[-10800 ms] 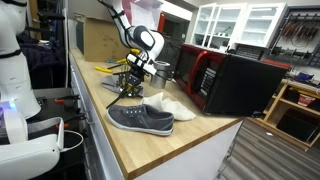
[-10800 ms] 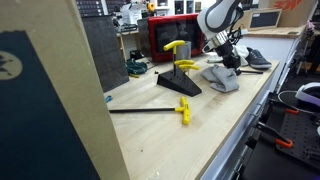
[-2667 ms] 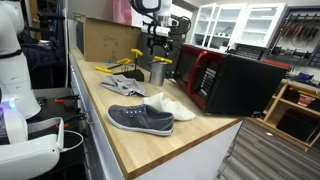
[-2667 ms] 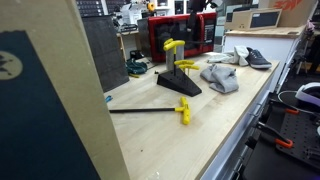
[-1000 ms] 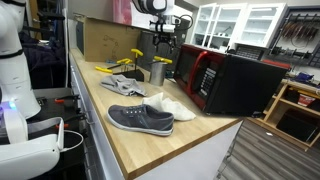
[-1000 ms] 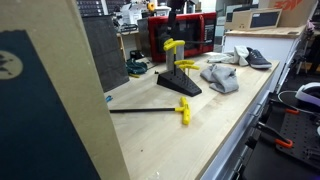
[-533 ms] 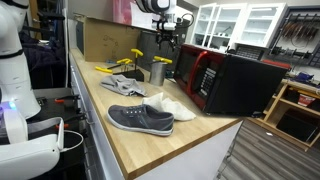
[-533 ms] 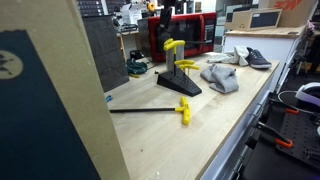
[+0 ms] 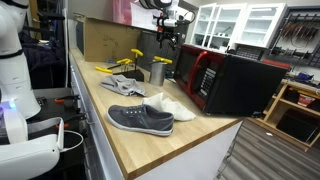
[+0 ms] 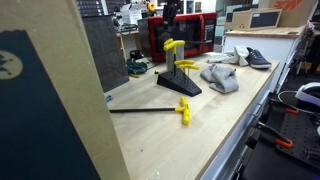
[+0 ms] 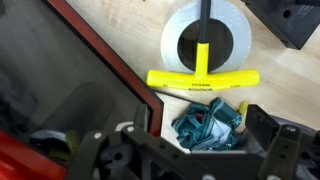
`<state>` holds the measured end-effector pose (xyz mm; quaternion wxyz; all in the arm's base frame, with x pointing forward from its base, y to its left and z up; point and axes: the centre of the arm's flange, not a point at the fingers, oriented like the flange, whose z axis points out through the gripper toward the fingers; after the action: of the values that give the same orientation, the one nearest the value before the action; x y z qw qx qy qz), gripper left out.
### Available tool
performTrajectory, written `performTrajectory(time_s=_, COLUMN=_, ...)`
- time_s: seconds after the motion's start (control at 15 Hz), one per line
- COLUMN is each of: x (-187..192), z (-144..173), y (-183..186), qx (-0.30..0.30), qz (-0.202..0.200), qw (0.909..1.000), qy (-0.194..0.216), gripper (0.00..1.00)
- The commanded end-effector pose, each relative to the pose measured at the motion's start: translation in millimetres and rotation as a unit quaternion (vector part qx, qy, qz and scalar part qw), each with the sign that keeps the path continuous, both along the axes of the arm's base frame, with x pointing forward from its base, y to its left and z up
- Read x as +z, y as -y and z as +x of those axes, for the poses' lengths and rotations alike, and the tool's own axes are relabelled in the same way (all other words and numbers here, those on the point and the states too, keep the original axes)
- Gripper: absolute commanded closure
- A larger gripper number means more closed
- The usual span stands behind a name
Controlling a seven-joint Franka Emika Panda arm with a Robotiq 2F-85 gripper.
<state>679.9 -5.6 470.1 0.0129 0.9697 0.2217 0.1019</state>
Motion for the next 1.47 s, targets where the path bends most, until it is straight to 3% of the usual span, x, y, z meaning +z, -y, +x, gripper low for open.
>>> performTrajectory(time_s=0.0, x=-15, z=-8, y=11, qx=-0.015, qz=-0.002, qw=0.9997, qy=-0.018, gripper=0.0)
performTrajectory(time_s=0.67, x=-54, z=-2, y=-4, qx=0.014, qz=0.01, qw=0.9991, qy=-0.04, gripper=0.0)
performTrajectory(time_s=1.4, x=-54, z=-8, y=1, qx=0.024, qz=0.042, qw=0.9973, qy=-0.055, gripper=0.0)
